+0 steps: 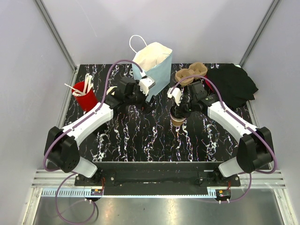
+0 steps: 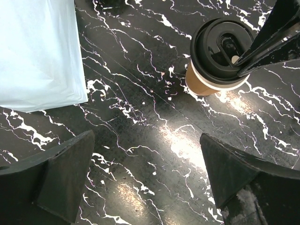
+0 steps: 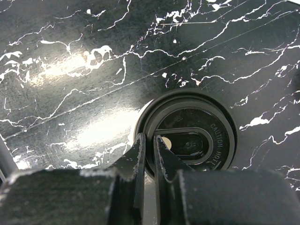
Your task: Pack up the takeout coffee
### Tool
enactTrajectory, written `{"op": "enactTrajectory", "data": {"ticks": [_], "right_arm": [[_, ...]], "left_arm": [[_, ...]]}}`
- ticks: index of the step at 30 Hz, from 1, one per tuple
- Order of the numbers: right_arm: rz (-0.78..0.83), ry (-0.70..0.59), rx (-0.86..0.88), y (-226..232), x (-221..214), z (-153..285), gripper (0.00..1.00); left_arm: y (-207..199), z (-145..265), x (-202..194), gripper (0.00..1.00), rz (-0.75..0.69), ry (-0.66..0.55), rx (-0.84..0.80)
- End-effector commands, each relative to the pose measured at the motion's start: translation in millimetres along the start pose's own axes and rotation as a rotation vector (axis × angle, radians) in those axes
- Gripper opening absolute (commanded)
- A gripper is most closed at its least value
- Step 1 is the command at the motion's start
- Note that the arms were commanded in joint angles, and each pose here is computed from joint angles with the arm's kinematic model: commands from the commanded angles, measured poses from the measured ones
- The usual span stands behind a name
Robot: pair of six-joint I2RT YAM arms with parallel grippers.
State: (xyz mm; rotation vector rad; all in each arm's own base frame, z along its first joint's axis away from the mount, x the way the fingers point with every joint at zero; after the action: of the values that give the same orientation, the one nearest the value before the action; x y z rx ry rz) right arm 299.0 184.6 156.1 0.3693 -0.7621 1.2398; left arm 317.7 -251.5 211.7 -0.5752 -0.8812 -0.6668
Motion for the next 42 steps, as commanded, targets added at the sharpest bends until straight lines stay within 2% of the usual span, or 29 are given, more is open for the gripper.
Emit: {"op": "enactTrajectory", "data": {"ticks": [1, 26, 37, 42], "right_arm": [[0.004, -0.046, 0.004, 0.9, 7.7, 2.8, 0.02], [-0.012, 0.025, 0.058, 5.9, -5.8, -3.1, 0.02], [0.011, -0.021, 0.017, 2.5, 3.7, 2.4, 0.0], [0.006, 0.0, 0.012, 0.3, -2.1, -1.8, 0.0]], "left_arm": [[1.1, 1.7, 10.8, 0.99, -0.011, -0.056, 0.018], [5.5, -4.1, 0.7, 0.99, -0.007, -0.034, 0.033], [5.3, -4.3, 0.4, 0.99, -0.005, -0.034, 0.032], [5.4, -5.1, -0.4, 0.99, -0.004, -0.031, 0.03]]}}
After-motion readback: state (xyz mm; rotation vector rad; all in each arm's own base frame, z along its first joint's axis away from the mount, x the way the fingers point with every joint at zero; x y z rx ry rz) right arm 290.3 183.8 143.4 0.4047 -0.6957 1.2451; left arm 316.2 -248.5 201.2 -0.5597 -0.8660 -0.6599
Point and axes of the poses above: each gripper's point midway between its finger pads, its own z axis back along the fingers, its own y axis along the line the jaws close on, x = y × z, the point moved 3 cm from there along z, back along the fingers, and after that the axes turned 8 degrees about z, right-handed, at the moved point
